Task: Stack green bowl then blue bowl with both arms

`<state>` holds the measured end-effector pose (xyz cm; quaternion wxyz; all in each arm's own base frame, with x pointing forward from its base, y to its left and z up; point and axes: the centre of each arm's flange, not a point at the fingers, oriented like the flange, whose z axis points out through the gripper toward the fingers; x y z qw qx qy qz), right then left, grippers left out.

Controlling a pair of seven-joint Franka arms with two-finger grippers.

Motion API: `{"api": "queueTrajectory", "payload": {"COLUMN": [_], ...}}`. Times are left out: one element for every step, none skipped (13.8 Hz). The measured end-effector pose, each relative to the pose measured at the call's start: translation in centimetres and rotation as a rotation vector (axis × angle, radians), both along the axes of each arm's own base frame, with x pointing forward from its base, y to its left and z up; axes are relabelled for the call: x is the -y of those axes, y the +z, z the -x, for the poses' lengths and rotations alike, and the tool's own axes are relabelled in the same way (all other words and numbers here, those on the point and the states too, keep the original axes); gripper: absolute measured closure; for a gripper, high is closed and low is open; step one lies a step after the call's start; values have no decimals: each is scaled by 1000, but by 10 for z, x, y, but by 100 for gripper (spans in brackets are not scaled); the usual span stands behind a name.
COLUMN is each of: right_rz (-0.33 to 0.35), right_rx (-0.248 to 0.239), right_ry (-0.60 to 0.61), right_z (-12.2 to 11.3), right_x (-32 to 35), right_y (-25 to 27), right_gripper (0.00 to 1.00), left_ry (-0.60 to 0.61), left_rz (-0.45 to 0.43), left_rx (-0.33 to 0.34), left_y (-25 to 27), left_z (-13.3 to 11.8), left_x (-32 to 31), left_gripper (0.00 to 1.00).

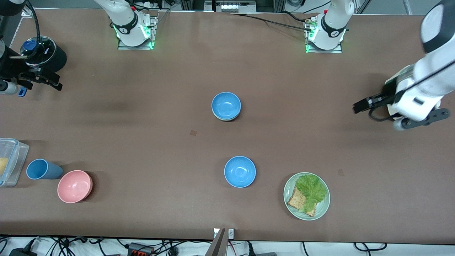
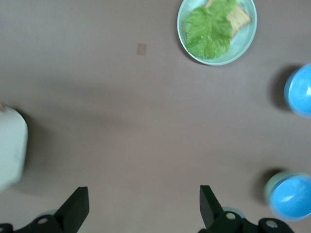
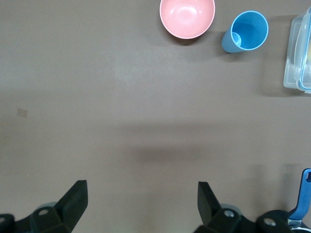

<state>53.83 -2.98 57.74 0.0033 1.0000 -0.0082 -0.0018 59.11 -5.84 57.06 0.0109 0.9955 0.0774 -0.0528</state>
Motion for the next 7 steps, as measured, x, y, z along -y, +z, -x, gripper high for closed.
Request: {"api": "queueTrajectory", "payload": {"right_rz": [0,0,0,0,0,0,0], "right_rx": [0,0,0,0,0,0,0], "right_ry": [0,0,0,0,0,0,0], "right_z": [0,0,0,0,0,0,0], "right_x": [0,0,0,0,0,0,0], "right_y": [0,0,0,0,0,0,0], "right_gripper": [0,0,0,0,0,0,0], "left_ry": [-83,-130,-148,-158,-167,-172,-169], "left_rz": [-1,-5,-10,-14,-17,-19,-21], "left_rx": [16,36,53,63,65,65,63], "left_y": [2,1,-3,-8,-11,-13,-13], "left_z": [6,10,13,16,19,21,21], "left_x": [-8,-16,-22,-26,-25,-21,-17], "left_gripper": [0,0,0,0,0,0,0]}}
